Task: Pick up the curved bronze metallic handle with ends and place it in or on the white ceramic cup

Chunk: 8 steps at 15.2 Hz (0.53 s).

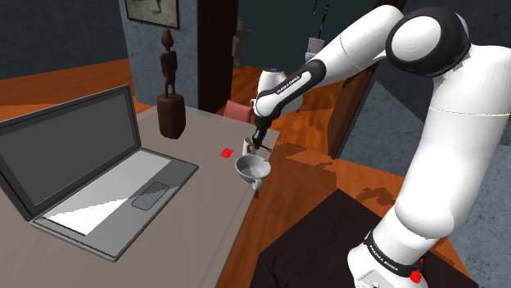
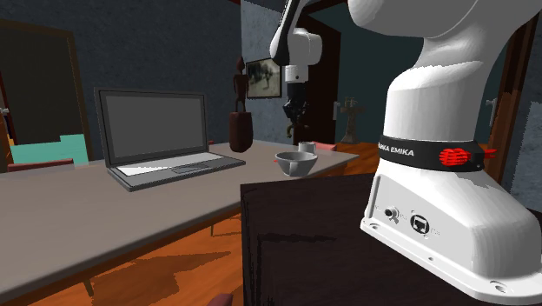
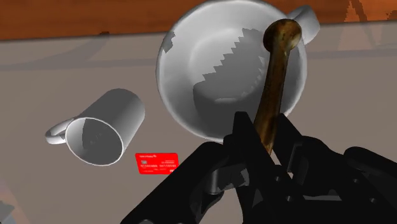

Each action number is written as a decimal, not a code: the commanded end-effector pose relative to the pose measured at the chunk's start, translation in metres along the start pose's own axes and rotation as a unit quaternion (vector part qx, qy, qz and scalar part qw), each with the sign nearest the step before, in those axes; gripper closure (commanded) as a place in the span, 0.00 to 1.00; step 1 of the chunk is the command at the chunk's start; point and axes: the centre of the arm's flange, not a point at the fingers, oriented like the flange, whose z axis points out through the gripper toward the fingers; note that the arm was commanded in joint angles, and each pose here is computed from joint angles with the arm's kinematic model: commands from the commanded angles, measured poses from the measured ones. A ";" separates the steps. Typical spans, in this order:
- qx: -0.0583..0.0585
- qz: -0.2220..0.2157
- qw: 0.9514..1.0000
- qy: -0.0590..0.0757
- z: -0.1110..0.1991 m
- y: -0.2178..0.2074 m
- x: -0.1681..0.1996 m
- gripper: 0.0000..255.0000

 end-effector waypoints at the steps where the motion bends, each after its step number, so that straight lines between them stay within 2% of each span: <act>1: 0.000 -0.001 1.000 0.000 0.006 0.011 0.001 1.00; 8: 0.000 -0.001 1.000 0.000 0.043 0.008 0.000 1.00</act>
